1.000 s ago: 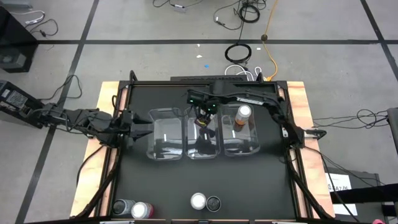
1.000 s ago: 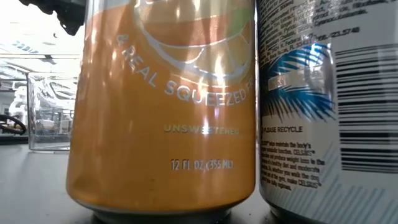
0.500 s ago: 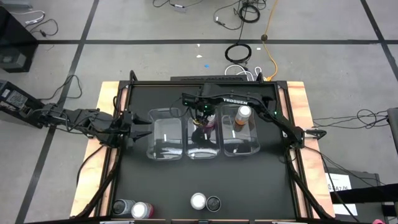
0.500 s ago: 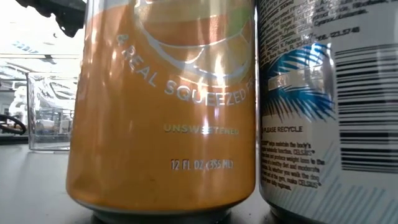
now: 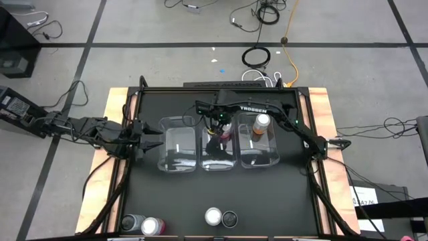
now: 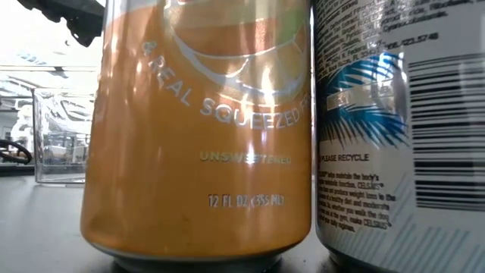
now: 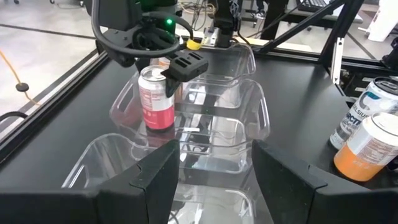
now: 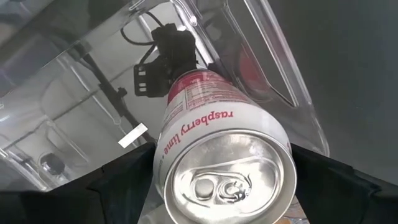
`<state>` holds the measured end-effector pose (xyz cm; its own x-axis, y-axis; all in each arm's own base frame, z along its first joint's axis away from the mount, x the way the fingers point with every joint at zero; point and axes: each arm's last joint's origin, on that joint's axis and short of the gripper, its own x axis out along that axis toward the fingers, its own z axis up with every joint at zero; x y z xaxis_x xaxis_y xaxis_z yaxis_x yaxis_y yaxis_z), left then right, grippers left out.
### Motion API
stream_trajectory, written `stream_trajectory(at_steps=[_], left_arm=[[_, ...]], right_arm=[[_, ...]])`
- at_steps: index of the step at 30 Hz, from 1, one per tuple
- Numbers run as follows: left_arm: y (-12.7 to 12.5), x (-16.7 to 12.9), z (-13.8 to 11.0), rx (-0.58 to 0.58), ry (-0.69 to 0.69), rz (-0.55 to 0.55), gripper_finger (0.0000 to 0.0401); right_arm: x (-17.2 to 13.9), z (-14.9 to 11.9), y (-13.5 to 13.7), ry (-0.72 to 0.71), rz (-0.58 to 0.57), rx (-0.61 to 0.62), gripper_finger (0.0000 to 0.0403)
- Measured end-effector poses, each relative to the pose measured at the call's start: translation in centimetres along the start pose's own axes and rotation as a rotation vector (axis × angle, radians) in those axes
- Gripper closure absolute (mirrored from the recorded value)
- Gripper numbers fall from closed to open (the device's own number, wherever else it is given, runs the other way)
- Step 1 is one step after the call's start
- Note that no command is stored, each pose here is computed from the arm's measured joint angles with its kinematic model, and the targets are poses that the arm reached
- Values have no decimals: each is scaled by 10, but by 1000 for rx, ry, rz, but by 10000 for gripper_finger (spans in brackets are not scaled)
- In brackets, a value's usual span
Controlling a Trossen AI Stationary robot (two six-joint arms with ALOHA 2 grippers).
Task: Sort soda cans
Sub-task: Put the right pink soda can into the center transparent bin, then put the left blue soda can into the left transparent bin
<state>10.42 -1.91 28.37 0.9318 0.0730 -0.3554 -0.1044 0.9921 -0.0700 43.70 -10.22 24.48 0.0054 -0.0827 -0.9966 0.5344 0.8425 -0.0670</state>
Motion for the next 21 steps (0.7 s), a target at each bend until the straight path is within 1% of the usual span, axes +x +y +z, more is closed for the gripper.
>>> stream_trajectory(at_steps=[11, 14, 21], left_arm=[[0, 0, 0, 1, 4, 1, 190], [0, 0, 0, 1, 4, 1, 190], [0, 0, 0, 1, 3, 0, 190]], right_arm=[[-5, -4, 0, 7, 1, -13, 63], [-11, -6, -1, -1, 4, -14, 63], [-41, -14, -7, -84, 33, -7, 62]])
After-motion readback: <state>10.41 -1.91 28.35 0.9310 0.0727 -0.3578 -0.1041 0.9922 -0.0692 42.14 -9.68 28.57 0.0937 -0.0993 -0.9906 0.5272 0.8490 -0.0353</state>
